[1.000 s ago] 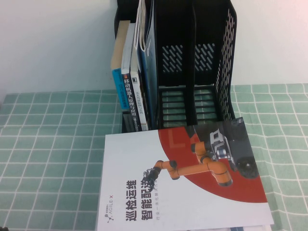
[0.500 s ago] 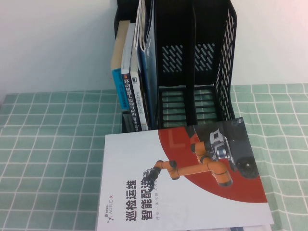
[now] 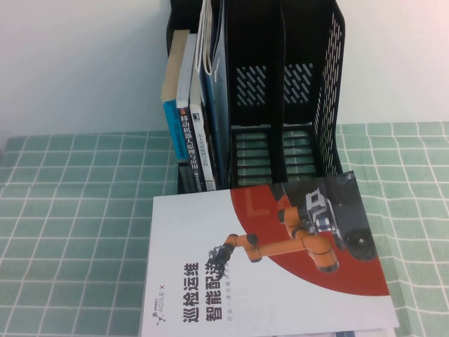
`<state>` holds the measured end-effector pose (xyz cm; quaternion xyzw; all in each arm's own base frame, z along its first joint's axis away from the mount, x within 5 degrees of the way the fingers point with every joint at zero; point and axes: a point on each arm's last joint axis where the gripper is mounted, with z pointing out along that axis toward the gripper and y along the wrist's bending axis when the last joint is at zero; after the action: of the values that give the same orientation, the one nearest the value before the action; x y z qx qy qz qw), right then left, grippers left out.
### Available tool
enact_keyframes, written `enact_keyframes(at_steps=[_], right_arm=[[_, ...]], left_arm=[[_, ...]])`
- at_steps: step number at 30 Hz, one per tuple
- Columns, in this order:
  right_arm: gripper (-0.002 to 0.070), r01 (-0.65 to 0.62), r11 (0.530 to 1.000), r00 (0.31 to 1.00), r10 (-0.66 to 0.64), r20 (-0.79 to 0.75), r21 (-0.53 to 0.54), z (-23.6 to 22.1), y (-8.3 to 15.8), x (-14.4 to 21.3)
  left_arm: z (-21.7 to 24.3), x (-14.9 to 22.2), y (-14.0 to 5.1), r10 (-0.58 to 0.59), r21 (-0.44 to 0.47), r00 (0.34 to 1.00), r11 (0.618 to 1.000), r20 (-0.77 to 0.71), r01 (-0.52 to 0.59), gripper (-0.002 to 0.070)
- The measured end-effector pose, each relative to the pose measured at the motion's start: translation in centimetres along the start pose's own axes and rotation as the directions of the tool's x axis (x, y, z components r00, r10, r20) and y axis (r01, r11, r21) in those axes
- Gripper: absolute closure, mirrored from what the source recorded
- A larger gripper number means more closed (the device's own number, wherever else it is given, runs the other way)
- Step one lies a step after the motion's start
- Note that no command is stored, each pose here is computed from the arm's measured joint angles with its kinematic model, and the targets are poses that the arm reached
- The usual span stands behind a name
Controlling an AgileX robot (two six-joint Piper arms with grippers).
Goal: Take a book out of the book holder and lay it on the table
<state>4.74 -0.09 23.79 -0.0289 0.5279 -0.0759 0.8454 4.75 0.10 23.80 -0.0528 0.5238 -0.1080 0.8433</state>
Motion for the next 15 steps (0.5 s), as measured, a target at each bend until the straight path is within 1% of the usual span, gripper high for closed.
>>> enact_keyframes(at_steps=[1, 3, 6, 9, 11, 13, 15], right_arm=[[0.0678, 0.003, 1.000, 1.000, -0.003, 0.001, 0.001, 0.0, 0.0, 0.0], [0.0678, 0.017, 1.000, 1.000, -0.017, -0.003, 0.001, 0.0, 0.0, 0.0], [0.0678, 0.053, 0.999, 0.997, -0.053, -0.057, -0.012, 0.3, -0.1, -0.6], [0.0678, 0.125, 0.992, 0.986, -0.128, -0.107, -0.029, 0.7, -0.3, -2.3], [0.0678, 0.169, 0.985, 0.976, -0.172, -0.137, -0.032, 0.9, -0.6, -3.6], [0.0678, 0.188, 0.982, 0.970, -0.190, -0.154, -0.028, 1.0, -0.9, -4.8], [0.0678, 0.188, 0.982, 0.965, -0.189, -0.183, -0.024, 1.0, -1.1, -5.5]], left_arm=[[0.0, 0.0, 0.1, -0.033, -0.007, 0.999, 0.999, -0.003, 0.033, 0.0676], [0.1, 0.1, 0.0, -0.076, -0.018, 0.996, 0.997, -0.055, 0.075, 0.0676], [0.5, -0.9, -0.6, -0.092, -0.015, 0.978, 0.996, -0.190, 0.091, 0.0676], [1.1, -3.2, -1.4, -0.089, -0.003, 0.961, 0.996, -0.260, 0.091, 0.0676], [2.0, -4.3, -1.8, -0.061, 0.001, 0.950, 0.998, -0.305, 0.064, 0.0676], [2.8, -5.1, -2.0, -0.041, 0.003, 0.947, 0.999, -0.319, 0.045, 0.0676], [3.8, -5.5, -2.0, -0.035, 0.001, 0.955, 0.999, -0.296, 0.037, 0.0676]])
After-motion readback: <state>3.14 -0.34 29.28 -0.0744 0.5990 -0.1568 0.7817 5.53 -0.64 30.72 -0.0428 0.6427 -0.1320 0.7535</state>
